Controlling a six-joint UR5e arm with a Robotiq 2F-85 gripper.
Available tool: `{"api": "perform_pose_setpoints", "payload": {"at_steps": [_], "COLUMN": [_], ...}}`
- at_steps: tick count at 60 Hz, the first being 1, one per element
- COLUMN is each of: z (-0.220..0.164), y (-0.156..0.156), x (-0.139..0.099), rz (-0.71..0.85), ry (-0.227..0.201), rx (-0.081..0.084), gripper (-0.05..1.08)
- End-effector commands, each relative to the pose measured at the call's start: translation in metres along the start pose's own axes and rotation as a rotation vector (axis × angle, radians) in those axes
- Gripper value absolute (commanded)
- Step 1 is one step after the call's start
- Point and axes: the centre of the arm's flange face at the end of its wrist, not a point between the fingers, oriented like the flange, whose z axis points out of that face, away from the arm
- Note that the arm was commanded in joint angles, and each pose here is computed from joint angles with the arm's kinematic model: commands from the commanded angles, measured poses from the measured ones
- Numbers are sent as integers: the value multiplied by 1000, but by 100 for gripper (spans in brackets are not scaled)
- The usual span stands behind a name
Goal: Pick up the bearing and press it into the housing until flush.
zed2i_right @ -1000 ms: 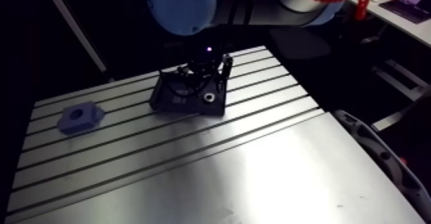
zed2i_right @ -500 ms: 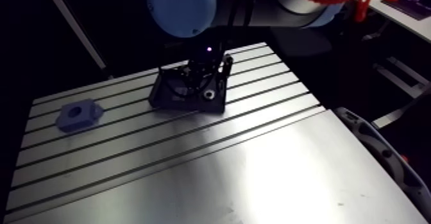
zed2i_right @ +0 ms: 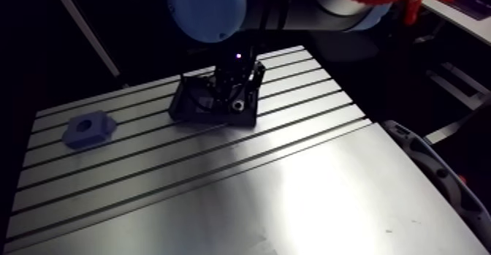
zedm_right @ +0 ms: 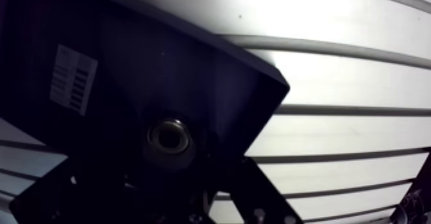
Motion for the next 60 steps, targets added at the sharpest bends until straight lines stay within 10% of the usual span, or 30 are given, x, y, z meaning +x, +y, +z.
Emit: {"api": "perform_pose_setpoints", "payload": {"at_steps": [1,60], "z": [0,-7], "y": [0,1], "x": [0,2], "rz": [-1,0], "ry": [0,11], "rx": [0,-9], "gripper": [49,62]}}
